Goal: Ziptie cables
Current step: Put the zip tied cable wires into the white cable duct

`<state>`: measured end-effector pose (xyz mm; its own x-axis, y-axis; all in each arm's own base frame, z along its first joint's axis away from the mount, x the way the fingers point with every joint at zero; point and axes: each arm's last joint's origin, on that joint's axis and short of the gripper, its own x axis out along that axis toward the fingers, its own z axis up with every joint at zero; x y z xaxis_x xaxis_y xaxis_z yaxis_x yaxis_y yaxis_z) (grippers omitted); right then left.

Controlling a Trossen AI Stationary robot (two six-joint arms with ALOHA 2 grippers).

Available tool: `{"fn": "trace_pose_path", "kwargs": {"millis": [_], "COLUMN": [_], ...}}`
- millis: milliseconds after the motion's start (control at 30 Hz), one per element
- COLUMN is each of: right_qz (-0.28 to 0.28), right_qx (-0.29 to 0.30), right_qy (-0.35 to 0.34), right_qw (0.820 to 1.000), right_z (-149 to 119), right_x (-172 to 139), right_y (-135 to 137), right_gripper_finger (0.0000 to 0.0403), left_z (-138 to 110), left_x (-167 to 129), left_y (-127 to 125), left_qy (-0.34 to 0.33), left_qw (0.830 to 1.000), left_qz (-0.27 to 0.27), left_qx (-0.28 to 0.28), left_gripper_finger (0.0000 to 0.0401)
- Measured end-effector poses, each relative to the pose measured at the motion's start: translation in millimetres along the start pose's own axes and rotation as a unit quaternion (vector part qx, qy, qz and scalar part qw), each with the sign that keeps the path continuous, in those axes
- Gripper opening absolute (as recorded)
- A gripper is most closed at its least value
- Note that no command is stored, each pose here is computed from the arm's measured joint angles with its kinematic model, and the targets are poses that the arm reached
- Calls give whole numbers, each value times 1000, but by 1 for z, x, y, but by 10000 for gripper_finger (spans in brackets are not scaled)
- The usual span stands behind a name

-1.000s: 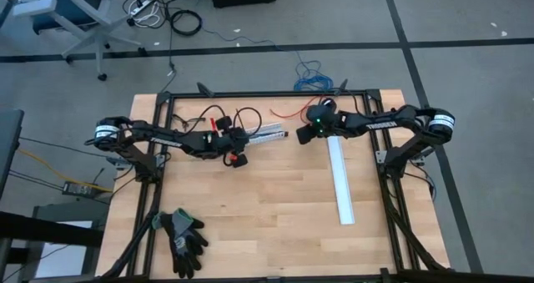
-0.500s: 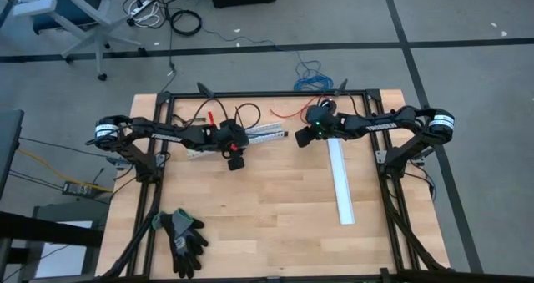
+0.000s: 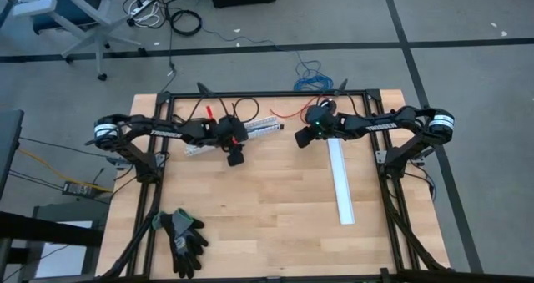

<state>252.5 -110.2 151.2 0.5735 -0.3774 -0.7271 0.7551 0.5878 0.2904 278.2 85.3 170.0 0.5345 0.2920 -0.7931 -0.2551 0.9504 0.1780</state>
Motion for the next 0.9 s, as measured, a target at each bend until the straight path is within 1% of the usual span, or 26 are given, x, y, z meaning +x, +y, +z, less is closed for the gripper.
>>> {"fn": "trace_pose_path", "kwargs": {"millis": [167, 400, 467, 533, 633, 700, 833, 900], "right_qz": [0, 1, 3, 6, 9, 13, 18, 19], "right_qx": [-8, -13, -12, -12, -11, -9, -3, 1], "right_qy": [-1, -3, -5, -9, -16, -22, -31, -32], "right_qw": [1000, 1000, 1000, 1000, 1000, 1000, 999, 999], "right_z": [0, 0, 1, 2, 3, 4, 6, 6], "right_x": [0, 0, 0, 0, 0, 0, 0, 0], "right_y": [0, 0, 1, 1, 2, 3, 4, 4], "right_gripper_finger": [111, 111, 111, 111, 111, 111, 111, 111], "left_z": [5, -4, -6, -7, -8, -11, -11, -9], "left_x": [-3, 1, 2, 2, 2, 3, 3, 3], "left_y": [5, 24, 28, 30, 30, 29, 28, 25], "left_qy": [1, 38, 45, 47, 43, 47, 46, 39], "left_qw": [1000, 998, 998, 998, 999, 998, 998, 998], "left_qz": [19, 43, 44, 22, -2, -5, -18, -32], "left_qx": [8, -17, -23, -29, -32, -32, -31, -29], "left_gripper_finger": [140, 140, 140, 135, 114, 89, 25, 12]}}
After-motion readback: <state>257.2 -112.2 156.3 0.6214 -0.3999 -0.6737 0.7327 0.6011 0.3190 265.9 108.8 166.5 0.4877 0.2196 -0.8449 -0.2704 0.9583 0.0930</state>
